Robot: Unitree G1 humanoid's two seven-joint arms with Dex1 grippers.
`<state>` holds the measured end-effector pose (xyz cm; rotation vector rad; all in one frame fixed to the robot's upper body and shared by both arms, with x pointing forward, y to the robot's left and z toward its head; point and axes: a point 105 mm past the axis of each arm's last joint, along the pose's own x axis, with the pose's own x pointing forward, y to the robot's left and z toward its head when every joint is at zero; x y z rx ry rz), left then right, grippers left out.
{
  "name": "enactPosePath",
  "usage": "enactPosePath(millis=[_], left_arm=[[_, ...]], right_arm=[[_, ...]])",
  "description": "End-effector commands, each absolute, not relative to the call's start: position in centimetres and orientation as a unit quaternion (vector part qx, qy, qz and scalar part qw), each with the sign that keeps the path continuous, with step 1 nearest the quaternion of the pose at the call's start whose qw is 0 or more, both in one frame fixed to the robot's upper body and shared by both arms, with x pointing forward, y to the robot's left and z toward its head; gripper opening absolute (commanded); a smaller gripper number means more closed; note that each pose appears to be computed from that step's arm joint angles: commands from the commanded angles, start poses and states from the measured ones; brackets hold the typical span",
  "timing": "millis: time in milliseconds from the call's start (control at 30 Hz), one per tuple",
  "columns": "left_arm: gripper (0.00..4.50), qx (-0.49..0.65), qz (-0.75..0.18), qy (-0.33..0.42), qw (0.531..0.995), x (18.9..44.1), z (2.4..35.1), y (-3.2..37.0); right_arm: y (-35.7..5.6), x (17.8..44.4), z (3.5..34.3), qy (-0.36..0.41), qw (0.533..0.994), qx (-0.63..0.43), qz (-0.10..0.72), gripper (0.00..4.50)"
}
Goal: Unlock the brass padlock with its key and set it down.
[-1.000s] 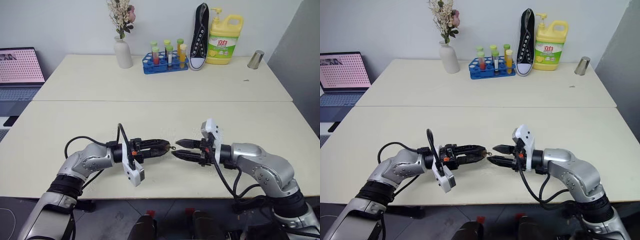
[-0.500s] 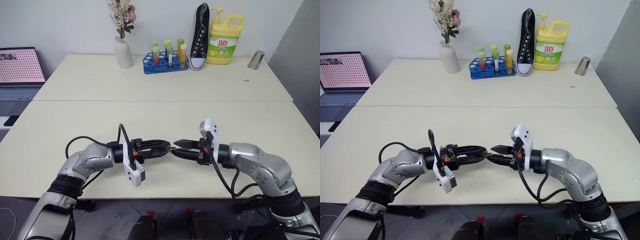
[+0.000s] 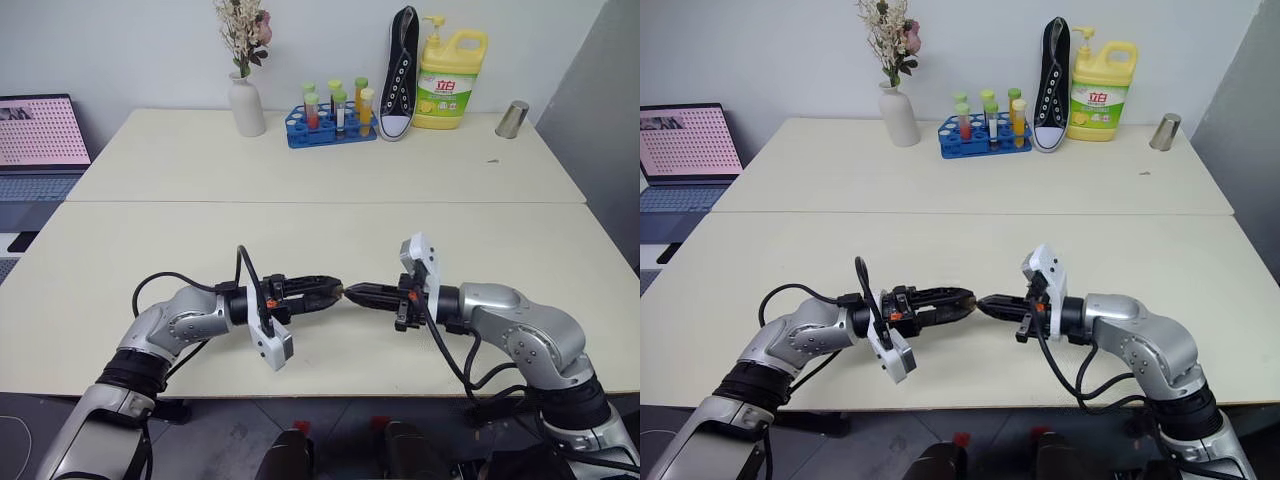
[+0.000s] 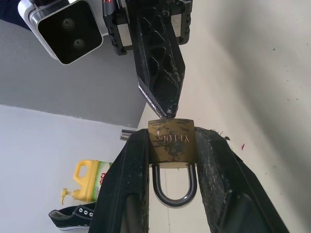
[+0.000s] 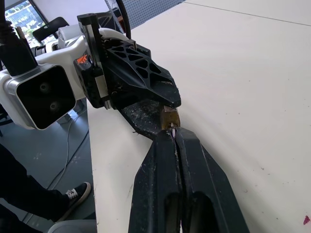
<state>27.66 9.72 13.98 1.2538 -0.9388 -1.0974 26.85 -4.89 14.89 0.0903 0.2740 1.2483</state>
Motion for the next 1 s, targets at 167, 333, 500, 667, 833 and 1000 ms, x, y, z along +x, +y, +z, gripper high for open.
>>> enactPosePath(millis=[167,333,500,667,833,1000], left_arm=[[0.97,0.545,-0.468,-0.418,0.557,27.2,14.3,9.5],[0.97,0.557,-0.473,-0.419,0.539,27.4,14.1,9.6],[0.97,0.561,-0.475,-0.422,0.53,27.4,14.0,9.5],[0.97,0.561,-0.474,-0.423,0.531,27.4,14.0,9.5],[0.97,0.55,-0.47,-0.421,0.546,27.3,14.1,9.6],[0.97,0.548,-0.464,-0.42,0.555,27.5,14.4,9.5]], right_arm=[[-5.0,26.4,17.4,0.176,0.762,0.136,0.608,0.0],[-5.6,26.2,17.3,0.284,0.71,0.215,0.608,0.0],[-5.4,27.8,18.3,0.31,0.694,0.268,0.592,0.0],[-4.9,27.5,18.6,0.314,0.691,0.26,0.597,0.0],[-4.1,27.2,18.5,0.275,0.732,0.193,0.593,0.41],[-5.6,28.3,17.8,0.245,0.775,0.155,0.561,2.14]])
